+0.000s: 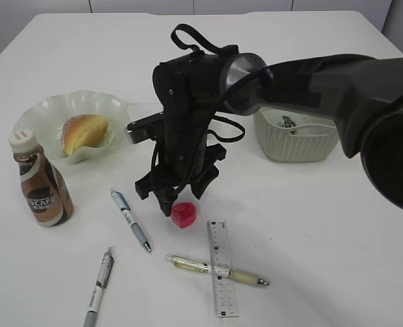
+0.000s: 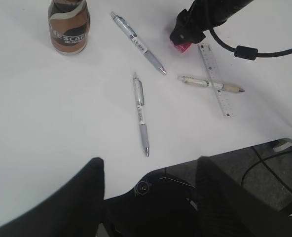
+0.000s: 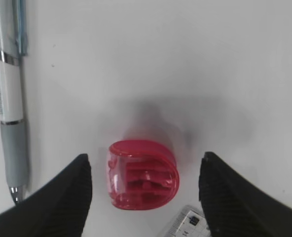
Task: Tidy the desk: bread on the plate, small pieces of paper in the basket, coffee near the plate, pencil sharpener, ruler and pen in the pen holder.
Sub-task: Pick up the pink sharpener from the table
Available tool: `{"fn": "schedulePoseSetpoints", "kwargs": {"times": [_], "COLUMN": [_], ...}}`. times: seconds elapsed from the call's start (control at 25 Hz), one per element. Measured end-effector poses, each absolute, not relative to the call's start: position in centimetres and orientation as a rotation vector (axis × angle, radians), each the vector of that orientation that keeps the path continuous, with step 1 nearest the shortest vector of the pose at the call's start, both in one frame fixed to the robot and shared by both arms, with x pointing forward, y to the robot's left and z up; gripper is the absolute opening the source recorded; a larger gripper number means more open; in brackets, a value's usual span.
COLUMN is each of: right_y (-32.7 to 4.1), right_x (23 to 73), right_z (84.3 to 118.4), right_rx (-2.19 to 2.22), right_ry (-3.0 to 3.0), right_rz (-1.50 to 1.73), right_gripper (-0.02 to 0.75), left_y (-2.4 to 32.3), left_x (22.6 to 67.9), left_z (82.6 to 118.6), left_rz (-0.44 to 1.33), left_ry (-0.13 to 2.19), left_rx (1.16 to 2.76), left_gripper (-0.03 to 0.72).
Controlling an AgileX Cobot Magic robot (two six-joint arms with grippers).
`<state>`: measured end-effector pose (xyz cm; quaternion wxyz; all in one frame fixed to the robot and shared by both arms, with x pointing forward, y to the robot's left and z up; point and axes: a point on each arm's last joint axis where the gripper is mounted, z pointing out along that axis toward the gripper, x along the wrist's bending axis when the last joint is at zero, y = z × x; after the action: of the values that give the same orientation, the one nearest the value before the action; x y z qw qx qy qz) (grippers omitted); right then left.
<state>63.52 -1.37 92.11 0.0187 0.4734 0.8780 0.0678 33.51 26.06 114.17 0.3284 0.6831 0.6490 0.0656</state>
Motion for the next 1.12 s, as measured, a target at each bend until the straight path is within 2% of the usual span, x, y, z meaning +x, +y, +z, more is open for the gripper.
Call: {"fn": "schedulePoseSetpoints", "kwargs": {"times": [0.8, 1.12], "right_y": [-1.5, -1.4], "right_x": [63.3, 63.2], "right_z": [92.0, 90.9], "right_rx": [1.478, 1.489], "right_ry": [2.741, 2.768], "right_rz": [0.171, 0.15], "right_gripper": [0.498, 0.498], "left_y": [26.1, 26.1], "left_x": [33.5, 33.5], "left_z": [114.2, 114.2], "left_rz": [0.172, 0.172], "left_ry": [1.699, 1.699], "left_rx": [1.788, 1.788], "left_gripper": [0.433, 0.433]}}
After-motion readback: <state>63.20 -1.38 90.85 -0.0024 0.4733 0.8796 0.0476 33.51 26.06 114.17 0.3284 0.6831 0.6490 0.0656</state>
